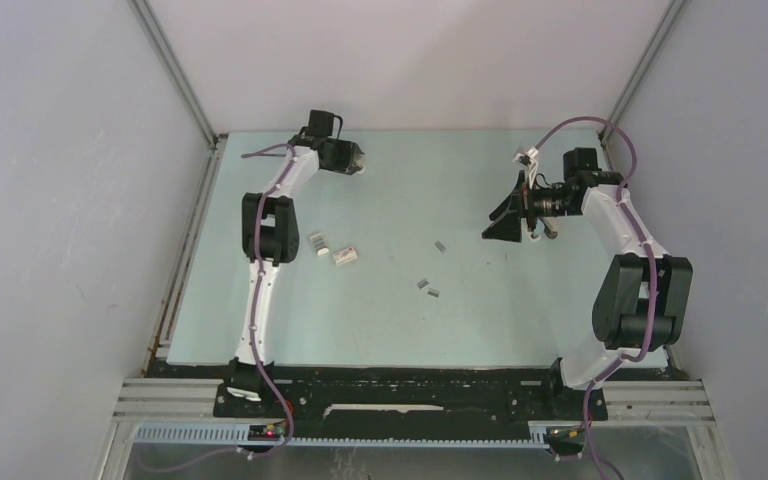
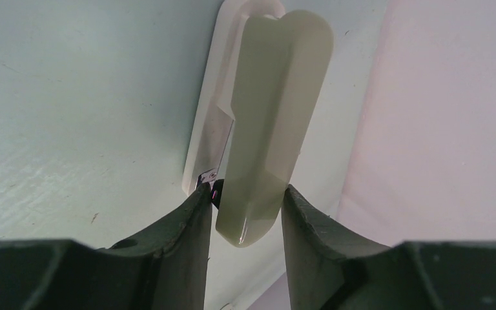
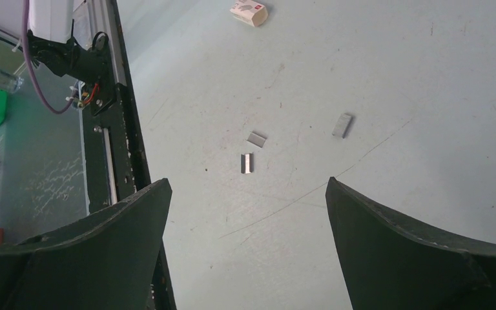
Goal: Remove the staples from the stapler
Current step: Move the stapler to the center of the board.
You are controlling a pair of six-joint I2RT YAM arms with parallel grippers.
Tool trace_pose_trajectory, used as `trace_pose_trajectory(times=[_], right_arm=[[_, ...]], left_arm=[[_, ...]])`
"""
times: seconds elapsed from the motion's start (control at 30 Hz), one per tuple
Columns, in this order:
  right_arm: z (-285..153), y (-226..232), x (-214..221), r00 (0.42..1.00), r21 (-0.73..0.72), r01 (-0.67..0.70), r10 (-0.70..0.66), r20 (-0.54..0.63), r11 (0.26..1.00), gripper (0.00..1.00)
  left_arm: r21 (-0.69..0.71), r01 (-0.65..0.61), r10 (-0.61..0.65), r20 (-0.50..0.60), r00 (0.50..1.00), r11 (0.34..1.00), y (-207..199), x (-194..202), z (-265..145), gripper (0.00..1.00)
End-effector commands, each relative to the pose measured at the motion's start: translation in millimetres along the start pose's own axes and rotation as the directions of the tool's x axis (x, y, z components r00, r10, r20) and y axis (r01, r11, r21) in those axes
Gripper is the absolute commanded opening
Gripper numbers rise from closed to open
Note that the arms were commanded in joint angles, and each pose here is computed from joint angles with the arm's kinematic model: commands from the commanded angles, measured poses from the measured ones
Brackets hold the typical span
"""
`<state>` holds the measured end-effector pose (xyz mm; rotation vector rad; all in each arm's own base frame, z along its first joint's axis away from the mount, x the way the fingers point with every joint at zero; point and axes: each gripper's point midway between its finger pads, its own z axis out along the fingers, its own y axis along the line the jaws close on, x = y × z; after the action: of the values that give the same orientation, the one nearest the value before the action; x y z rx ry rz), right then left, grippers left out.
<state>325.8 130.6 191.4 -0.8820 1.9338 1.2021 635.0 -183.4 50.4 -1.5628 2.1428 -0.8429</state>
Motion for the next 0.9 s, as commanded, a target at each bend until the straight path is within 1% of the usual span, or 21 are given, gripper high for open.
trace_pose_trajectory(times=[0.0,0.13,0.27,0.37,0.43,0.5,0.6,0.7,0.87], right_arm=[[-7.6,11.1,-22.5,0.997,-0.010,0.070,-0.070,0.043,0.997,1.00],[-8.1,12.0,-22.8,0.996,-0.008,0.077,-0.076,0.042,0.997,1.00],[-7.8,14.2,-23.5,0.996,-0.012,0.083,-0.082,0.044,0.996,1.00],[-6.6,16.3,-24.2,0.995,-0.018,0.089,-0.088,0.043,0.996,1.00],[-4.2,18.5,-23.7,0.995,-0.027,0.094,-0.092,0.040,0.995,1.00],[-1.3,21.0,-23.1,0.995,-0.037,0.100,-0.098,0.035,0.994,1.00],[2.9,24.4,-22.6,0.994,-0.049,0.110,-0.109,0.026,0.993,1.00],[6.2,28.3,-22.1,0.993,-0.061,0.116,-0.115,0.021,0.991,1.00],[11.7,32.1,-20.9,0.993,-0.081,0.120,-0.119,0.014,0.989,1.00]], left_arm=[[0.045,-0.019,0.021,-0.039,0.999,0.999,-20.2,11.7,-20.2,0.27],[0.074,-0.063,0.067,-0.056,0.996,0.995,-26.0,15.8,-37.3,0.22],[0.107,-0.142,0.152,-0.100,0.983,0.984,-31.1,28.4,-62.5,0.21],[0.113,-0.213,0.228,-0.138,0.964,0.970,-20.2,39.6,-83.0,0.21],[0.136,-0.256,0.278,-0.182,0.943,0.957,-9.5,50.6,-95.8,0.21],[0.154,-0.309,0.337,-0.226,0.914,0.939,4.9,62.9,-106.1,0.20],[0.158,-0.399,0.429,-0.289,0.856,0.903,37.0,81.0,-118.6,0.20],[0.171,-0.483,0.512,-0.316,0.798,0.859,63.4,97.1,-135.1,0.20],[0.158,-0.600,0.611,-0.367,0.702,0.784,112.7,120.9,-145.3,0.21]])
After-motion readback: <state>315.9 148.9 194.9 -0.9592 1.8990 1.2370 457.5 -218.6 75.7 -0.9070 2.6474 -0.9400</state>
